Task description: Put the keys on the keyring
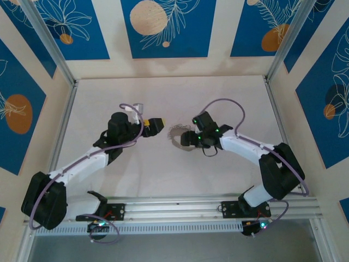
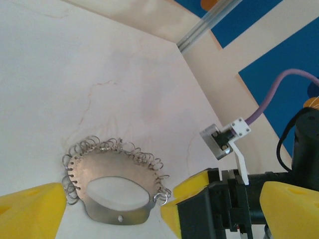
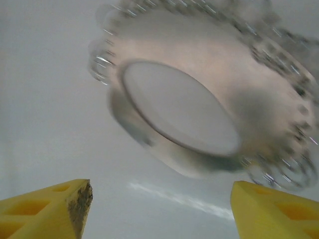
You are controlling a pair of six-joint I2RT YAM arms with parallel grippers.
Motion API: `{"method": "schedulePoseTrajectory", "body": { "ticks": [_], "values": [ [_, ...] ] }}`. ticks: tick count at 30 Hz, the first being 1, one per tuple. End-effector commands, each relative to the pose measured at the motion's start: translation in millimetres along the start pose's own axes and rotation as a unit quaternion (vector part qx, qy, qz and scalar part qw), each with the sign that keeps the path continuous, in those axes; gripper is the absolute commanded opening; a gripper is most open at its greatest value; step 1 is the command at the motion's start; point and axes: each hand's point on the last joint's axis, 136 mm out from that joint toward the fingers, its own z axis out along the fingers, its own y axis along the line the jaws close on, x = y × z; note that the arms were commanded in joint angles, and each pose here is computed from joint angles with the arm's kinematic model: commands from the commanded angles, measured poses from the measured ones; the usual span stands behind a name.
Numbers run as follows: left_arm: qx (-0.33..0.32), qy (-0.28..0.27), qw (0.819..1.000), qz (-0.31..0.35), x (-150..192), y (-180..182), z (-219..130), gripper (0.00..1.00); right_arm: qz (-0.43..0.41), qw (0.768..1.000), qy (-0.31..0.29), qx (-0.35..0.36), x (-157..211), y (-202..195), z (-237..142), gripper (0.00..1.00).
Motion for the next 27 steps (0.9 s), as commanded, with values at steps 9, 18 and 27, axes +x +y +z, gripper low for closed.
{"method": "schedulePoseTrajectory", "body": {
  "ticks": [9, 18, 27],
  "values": [
    [0.019, 0.031, 0.999, 0.023, 7, -22, 33, 0.99, 0.065, 0.997, 0.027, -0.012, 34, -35, 17, 0.73],
    [0.016, 0.038, 0.999, 0.031, 12, -23, 40, 0.99, 0.061, 0.998, 0.023, -0.022, 10, -35, 28, 0.68],
    [0.012, 0.046, 0.998, 0.031, 17, -19, 43, 1.00, 0.056, 0.998, 0.018, -0.022, -15, -38, 38, 0.66]
  ]
}}
